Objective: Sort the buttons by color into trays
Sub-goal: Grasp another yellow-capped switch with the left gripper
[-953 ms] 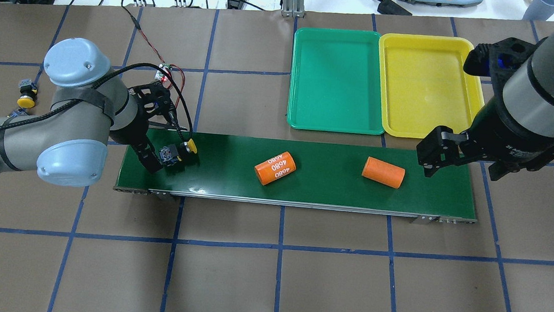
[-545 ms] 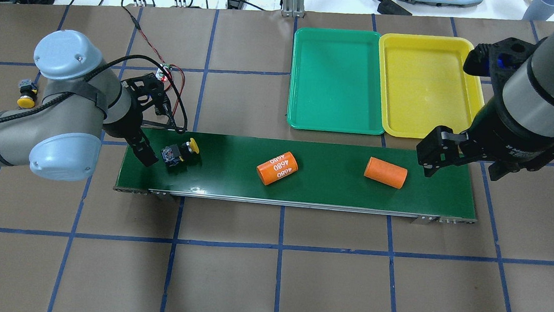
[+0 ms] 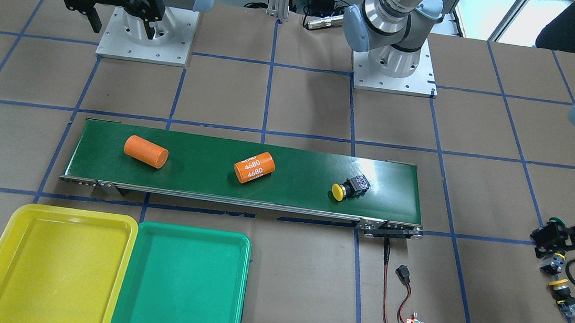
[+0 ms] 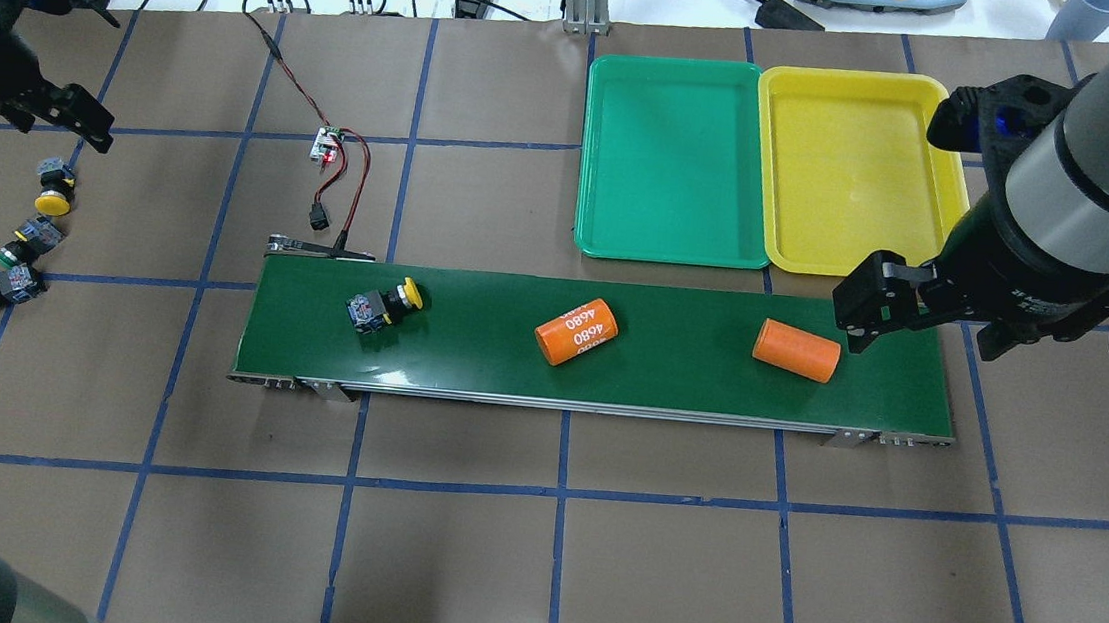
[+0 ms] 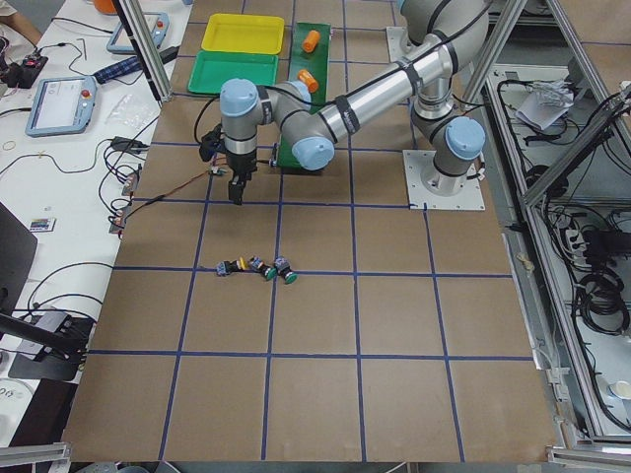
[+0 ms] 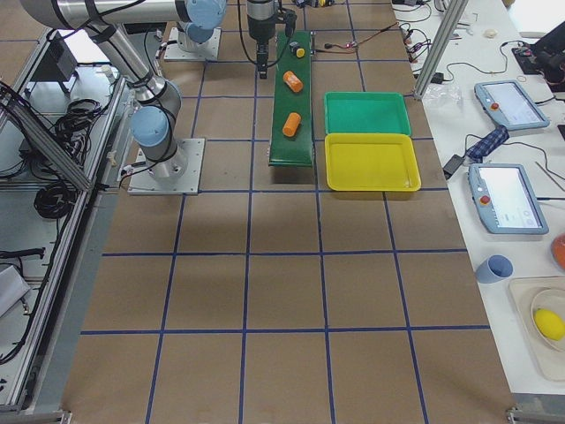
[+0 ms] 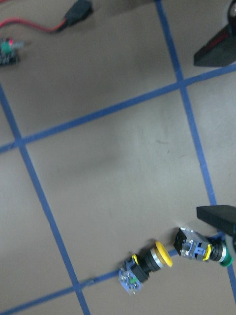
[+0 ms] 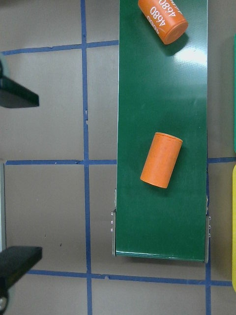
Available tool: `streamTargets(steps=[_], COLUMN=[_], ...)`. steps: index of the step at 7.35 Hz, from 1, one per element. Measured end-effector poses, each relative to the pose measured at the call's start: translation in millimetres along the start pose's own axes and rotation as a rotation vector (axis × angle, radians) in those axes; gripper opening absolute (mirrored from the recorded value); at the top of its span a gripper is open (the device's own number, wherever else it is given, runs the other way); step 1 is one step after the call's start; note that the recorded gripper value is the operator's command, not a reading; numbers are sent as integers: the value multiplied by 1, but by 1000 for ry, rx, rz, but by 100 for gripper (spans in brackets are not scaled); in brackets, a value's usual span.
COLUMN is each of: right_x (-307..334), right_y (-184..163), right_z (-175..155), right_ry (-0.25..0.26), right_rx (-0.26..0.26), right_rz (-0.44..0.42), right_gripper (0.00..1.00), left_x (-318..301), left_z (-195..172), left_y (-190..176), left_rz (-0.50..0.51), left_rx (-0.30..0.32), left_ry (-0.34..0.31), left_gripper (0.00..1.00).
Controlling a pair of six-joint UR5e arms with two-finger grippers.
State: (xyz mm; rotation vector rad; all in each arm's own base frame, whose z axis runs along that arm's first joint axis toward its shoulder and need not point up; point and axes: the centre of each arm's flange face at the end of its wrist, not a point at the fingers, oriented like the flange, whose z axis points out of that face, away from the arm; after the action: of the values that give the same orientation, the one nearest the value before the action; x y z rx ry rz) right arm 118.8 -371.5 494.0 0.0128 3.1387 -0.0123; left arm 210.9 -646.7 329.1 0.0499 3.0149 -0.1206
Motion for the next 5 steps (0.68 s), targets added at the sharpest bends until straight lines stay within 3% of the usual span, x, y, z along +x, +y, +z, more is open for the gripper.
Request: streamTargets(steps=[2, 5], right_x=[0, 1], right_y=[0, -3], right_z=[0, 3], right_ry=[1, 5], right_rx=[-1, -7], right_rz=[0, 1], right_gripper=[100, 100], left_x=[-50, -86], left_z=[58, 126], left_y=[-26, -32], left_rz=[-137, -198], left_rx=[-63, -112], left_ry=[-2, 23], left_gripper=[100, 100])
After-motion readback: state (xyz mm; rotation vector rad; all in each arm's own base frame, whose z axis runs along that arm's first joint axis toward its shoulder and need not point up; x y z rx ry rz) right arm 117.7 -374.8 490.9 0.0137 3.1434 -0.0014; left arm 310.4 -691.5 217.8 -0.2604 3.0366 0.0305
